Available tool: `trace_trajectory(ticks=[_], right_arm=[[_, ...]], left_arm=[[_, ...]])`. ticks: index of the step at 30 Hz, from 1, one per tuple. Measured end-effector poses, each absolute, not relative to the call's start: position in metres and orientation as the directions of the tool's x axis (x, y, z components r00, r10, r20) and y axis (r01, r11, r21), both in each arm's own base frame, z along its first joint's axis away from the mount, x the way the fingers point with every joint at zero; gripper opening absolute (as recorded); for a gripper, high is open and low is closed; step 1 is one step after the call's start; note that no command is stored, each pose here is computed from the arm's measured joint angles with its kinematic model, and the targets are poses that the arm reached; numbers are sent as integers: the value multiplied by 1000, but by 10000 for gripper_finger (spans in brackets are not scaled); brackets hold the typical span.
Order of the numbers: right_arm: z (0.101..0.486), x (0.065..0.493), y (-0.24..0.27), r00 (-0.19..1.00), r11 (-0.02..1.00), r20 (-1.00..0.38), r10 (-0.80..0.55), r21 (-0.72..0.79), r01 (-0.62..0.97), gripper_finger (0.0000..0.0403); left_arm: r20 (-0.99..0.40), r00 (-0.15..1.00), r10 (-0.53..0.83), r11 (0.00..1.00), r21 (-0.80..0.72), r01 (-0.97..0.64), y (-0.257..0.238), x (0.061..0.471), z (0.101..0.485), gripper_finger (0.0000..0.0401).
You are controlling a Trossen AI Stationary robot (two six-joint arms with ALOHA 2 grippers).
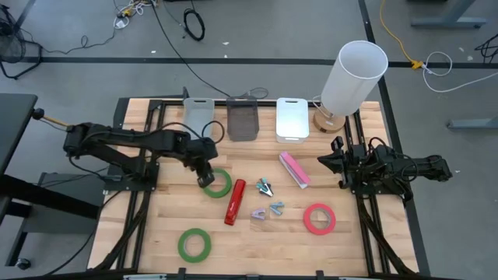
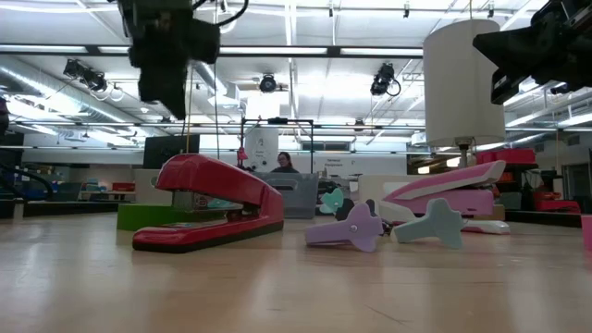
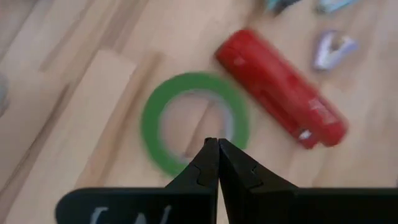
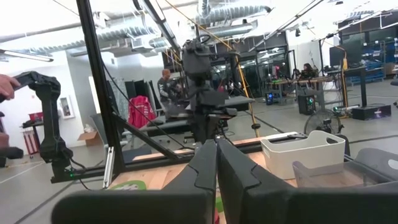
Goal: Pick and place Stapler, Stapler remover, tape
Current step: Put the top green tape into the gray bin
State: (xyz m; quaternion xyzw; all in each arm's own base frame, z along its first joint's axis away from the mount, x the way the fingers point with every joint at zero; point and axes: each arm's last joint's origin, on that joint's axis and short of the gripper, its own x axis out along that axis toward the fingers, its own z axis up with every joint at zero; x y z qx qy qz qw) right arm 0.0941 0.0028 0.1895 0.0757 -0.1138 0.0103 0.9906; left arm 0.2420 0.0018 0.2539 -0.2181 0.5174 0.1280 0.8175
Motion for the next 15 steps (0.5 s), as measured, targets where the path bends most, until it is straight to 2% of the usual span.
trace_trajectory(ticks=[6, 15], right_arm=[[189, 95, 3, 975, 988, 222, 2, 148, -36, 16], [188, 95, 3, 978, 988, 208, 3, 148, -35, 16]], left_arm=[[-955, 296, 27, 828, -144, -542, 3, 238, 242, 9], [-979, 202, 25, 754, -115, -647, 3, 248, 223, 10]])
